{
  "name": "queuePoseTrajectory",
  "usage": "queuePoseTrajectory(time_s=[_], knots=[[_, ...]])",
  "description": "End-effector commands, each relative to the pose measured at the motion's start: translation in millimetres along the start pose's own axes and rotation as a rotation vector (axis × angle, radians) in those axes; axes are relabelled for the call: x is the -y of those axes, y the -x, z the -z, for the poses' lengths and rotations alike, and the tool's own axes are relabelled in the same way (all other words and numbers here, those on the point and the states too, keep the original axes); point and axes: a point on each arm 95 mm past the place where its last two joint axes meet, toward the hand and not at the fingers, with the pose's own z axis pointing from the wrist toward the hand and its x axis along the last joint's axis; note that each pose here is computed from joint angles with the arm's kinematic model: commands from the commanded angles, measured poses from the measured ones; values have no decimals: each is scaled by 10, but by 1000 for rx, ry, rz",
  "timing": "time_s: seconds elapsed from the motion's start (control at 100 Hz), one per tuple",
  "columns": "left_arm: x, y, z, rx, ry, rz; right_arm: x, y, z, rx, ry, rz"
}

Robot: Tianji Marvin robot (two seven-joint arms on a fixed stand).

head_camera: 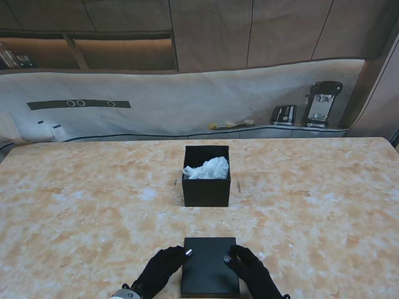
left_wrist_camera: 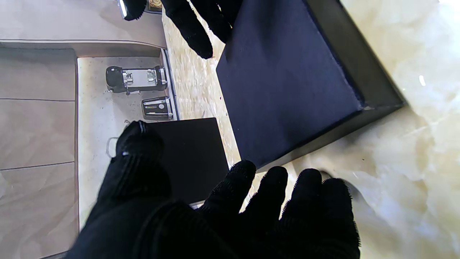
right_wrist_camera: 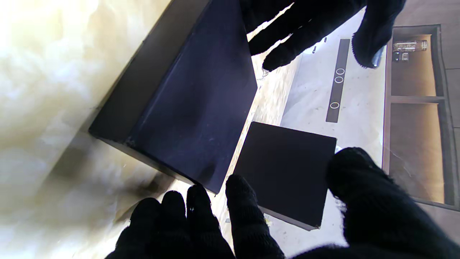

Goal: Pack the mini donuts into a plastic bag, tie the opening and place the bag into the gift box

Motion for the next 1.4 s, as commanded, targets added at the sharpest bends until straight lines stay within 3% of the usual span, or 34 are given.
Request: queuePoseTrajectory(time_s=[0.0,0.9,1.39], knots=[[-76,88,-3,35,29,20,96,81,22,35,-34,-15],[-181,-110,-24,1,95,197,197,-9,60,14,-34,-111],[-145,-235,-2,-63,98,195,198,-120,162,-37,-37,-144]])
